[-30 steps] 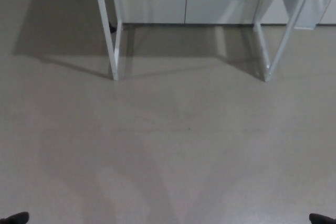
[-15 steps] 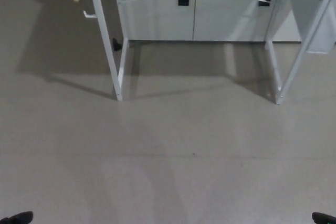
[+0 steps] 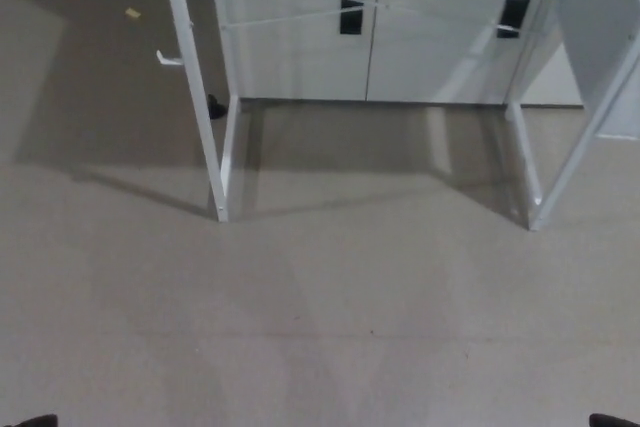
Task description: The robot walk towards a table in front and click the button on the base of the boilling pot using its left middle finger
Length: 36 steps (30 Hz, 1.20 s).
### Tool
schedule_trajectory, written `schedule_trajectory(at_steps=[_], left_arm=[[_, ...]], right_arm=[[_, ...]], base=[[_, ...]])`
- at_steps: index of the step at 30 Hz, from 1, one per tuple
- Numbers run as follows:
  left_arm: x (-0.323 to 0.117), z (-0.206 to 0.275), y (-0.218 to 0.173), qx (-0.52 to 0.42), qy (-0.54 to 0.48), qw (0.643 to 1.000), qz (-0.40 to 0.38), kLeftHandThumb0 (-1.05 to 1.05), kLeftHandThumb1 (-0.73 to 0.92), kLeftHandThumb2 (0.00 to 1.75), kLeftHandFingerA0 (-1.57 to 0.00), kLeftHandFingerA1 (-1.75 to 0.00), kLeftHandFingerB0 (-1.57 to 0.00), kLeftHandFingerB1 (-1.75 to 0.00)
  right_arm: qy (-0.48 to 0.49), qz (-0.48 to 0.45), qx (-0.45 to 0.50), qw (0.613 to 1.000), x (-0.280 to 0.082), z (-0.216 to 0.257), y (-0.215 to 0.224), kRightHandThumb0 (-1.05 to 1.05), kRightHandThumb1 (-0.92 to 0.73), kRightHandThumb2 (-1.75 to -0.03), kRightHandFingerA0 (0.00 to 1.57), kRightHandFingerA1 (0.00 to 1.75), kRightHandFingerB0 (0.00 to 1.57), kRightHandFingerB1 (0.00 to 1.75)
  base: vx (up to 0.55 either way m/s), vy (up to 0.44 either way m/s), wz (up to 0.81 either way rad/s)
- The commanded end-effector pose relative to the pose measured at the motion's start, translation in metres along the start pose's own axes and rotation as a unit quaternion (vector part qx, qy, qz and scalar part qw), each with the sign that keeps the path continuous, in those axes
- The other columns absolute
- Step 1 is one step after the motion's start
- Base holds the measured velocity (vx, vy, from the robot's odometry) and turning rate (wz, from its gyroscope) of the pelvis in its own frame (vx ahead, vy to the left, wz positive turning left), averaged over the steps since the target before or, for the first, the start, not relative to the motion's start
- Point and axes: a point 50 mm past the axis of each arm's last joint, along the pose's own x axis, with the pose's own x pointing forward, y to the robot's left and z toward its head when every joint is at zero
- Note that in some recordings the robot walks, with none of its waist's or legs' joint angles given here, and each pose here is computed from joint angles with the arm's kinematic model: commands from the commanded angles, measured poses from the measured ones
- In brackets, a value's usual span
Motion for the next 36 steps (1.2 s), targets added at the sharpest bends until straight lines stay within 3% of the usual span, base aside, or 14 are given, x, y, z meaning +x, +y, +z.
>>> schedule_trajectory(at_steps=[1,6,7,19,20,22,23,36], left_arm=[[-0.0011,0.0026,0.0027,0.022,-0.007,1.000,0.007,0.06,0.63,0.59,-0.16,-0.33,-0.16,-0.27],[-0.0012,0.0039,0.0022,0.029,-0.010,1.000,0.005,0.04,0.63,0.58,-0.14,-0.32,-0.17,-0.28],[-0.0010,0.0038,0.0015,0.025,-0.010,1.000,0.006,0.05,0.63,0.58,-0.14,-0.31,-0.17,-0.28],[-0.0002,0.0043,0.0024,0.025,-0.010,1.000,0.008,0.06,0.63,0.59,-0.17,-0.33,-0.17,-0.27],[-0.0004,0.0037,0.0026,0.025,-0.011,1.000,0.007,0.05,0.44,0.88,-0.05,-0.47,-0.07,-0.45],[-0.0008,0.0029,0.0029,0.023,-0.012,1.000,0.003,0.04,0.44,0.89,-0.05,-0.47,-0.07,-0.45],[-0.0008,0.0029,0.0030,0.024,-0.012,1.000,0.003,0.04,0.63,0.59,-0.16,-0.32,-0.18,-0.28],[-0.0005,0.0034,0.0029,0.039,-0.010,0.999,0.005,0.03,0.63,0.59,-0.17,-0.33,-0.16,-0.27]], right_arm=[[-0.002,-0.012,-0.006,1.000,-0.0011,0.0011,-0.0062,-0.10,-0.37,-0.86,0.35,0.58,0.18,0.51],[-0.005,-0.011,-0.010,1.000,-0.0012,0.0020,-0.0059,-0.10,-0.38,-0.87,0.36,0.59,0.19,0.51],[-0.003,-0.014,-0.007,1.000,-0.0009,0.0017,-0.0065,-0.12,-0.54,-0.55,0.49,0.39,0.33,0.34],[-0.001,-0.016,-0.016,1.000,0.0003,0.0022,-0.0065,-0.13,-0.53,-0.56,0.51,0.39,0.34,0.34],[-0.001,-0.016,-0.015,1.000,0.0001,0.0020,-0.0065,-0.14,-0.53,-0.56,0.49,0.40,0.33,0.34],[-0.002,-0.015,-0.009,1.000,-0.0002,0.0017,-0.0063,-0.13,-0.53,-0.56,0.50,0.40,0.33,0.34],[-0.002,-0.015,-0.010,1.000,-0.0002,0.0018,-0.0063,-0.14,-0.54,-0.56,0.50,0.40,0.33,0.34],[0.001,-0.018,-0.014,1.000,0.0005,0.0007,-0.0064,-0.15,-0.53,-0.56,0.53,0.40,0.35,0.34]], base=[[0.17,0.013,0.06],[0.20,-0.099,0.12],[0.20,-0.211,0.10],[0.15,-0.179,0.08],[0.21,0.022,-0.06],[0.18,0.069,-0.09],[0.17,0.122,-0.09],[0.24,0.051,0.03]])
